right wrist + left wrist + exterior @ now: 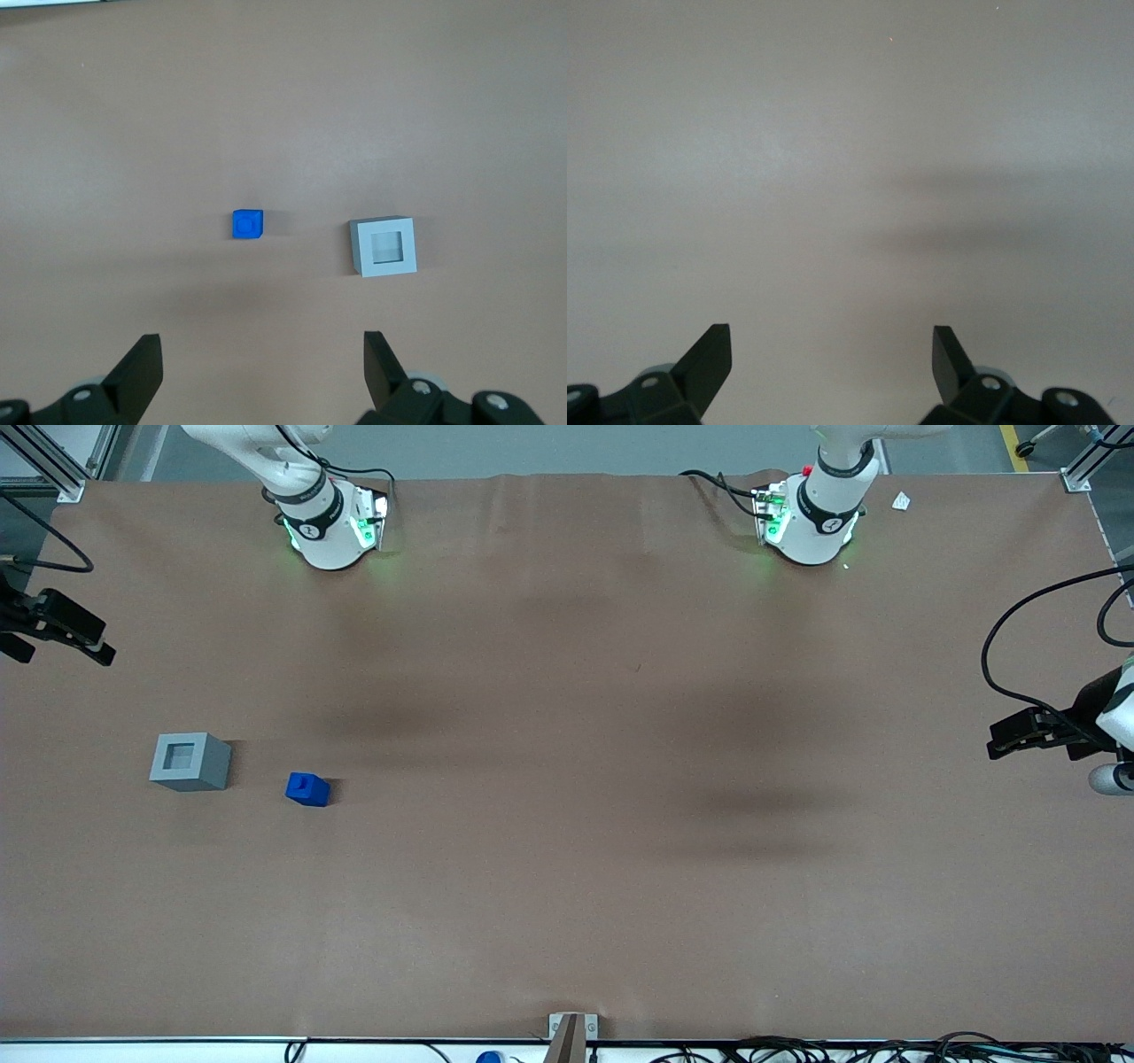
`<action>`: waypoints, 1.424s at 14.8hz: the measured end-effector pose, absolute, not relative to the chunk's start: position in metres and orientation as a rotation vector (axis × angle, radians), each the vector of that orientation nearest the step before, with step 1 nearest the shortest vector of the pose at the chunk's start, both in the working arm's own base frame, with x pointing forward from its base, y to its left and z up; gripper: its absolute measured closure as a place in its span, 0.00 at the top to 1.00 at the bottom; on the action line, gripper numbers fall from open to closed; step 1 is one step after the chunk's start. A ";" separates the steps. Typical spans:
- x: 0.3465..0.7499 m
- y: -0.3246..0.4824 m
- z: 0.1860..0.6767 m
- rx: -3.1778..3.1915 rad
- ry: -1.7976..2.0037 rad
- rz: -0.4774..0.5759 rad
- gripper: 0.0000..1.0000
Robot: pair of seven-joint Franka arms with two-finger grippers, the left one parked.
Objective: Insert blue part into gray base with right arm
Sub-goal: 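Move the open right gripper toward the blue block, then lower the right gripper over the blue block and close on it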
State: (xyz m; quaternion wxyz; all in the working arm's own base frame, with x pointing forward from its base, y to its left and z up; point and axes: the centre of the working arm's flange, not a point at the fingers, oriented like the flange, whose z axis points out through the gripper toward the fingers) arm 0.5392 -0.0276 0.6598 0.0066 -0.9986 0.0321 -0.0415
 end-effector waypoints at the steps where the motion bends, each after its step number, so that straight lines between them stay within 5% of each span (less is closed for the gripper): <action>1: 0.539 -0.028 0.661 -3.124 0.102 -0.137 1.00; 14: 0.560 -0.027 0.617 -3.126 0.098 0.002 1.00; 21: 0.603 0.001 0.529 -3.129 0.028 0.058 1.00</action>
